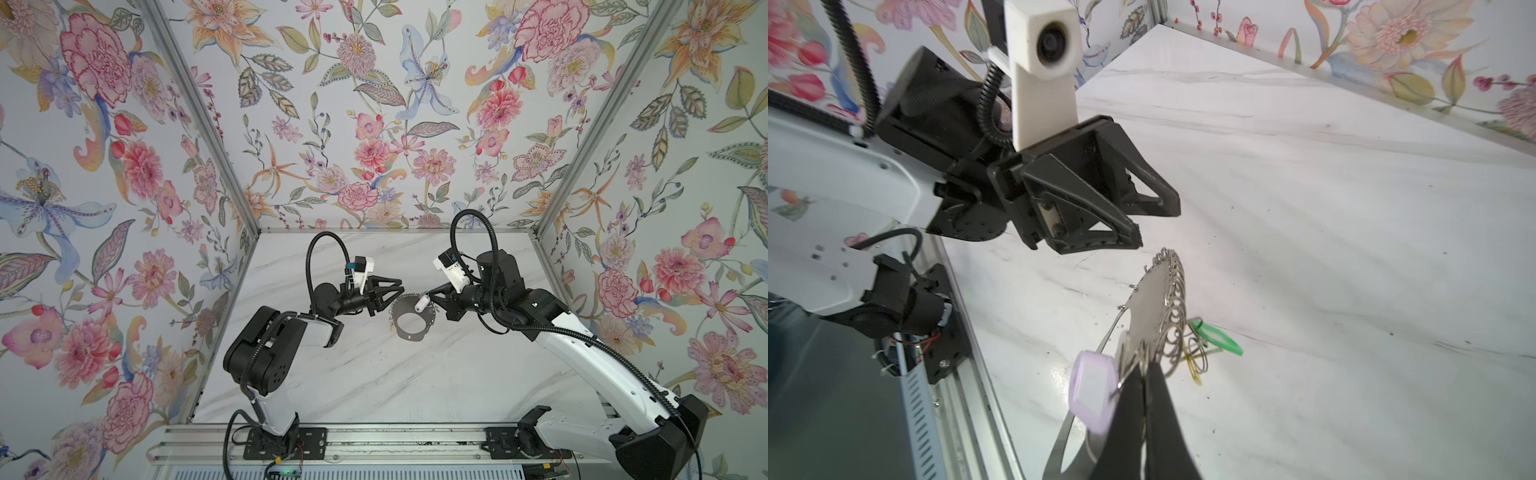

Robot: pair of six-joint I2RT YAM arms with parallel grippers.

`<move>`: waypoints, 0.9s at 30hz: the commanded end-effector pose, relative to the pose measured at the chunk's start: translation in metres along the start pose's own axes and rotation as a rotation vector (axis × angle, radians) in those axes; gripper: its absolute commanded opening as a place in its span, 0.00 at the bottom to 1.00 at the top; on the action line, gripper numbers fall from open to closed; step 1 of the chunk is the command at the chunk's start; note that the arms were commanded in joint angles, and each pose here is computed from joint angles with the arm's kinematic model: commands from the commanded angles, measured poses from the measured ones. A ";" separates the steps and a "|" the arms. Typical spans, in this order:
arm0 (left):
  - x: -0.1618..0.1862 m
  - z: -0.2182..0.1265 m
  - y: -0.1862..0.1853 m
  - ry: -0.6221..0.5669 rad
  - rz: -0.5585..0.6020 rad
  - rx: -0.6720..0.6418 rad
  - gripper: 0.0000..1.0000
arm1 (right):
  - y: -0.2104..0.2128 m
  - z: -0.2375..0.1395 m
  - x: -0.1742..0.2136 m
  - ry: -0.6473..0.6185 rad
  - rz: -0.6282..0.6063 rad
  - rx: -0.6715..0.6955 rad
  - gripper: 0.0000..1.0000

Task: Remove the keys from the keyring

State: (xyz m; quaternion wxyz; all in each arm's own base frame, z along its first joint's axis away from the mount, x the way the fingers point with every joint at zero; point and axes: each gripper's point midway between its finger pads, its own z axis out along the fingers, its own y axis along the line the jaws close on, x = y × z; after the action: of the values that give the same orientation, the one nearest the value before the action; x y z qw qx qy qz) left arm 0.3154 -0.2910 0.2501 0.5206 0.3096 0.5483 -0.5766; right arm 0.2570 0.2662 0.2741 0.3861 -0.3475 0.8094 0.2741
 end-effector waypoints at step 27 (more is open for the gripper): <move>0.056 0.019 -0.022 0.130 0.110 -0.032 0.51 | -0.012 0.041 0.025 0.243 -0.208 0.239 0.00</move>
State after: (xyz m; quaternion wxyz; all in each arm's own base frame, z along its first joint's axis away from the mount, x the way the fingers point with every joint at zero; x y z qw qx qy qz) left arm 0.2821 -0.3213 0.2173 0.5152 0.3569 0.5678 -0.5336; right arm 0.2686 0.2700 0.2063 0.3239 -0.4198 0.8453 0.0658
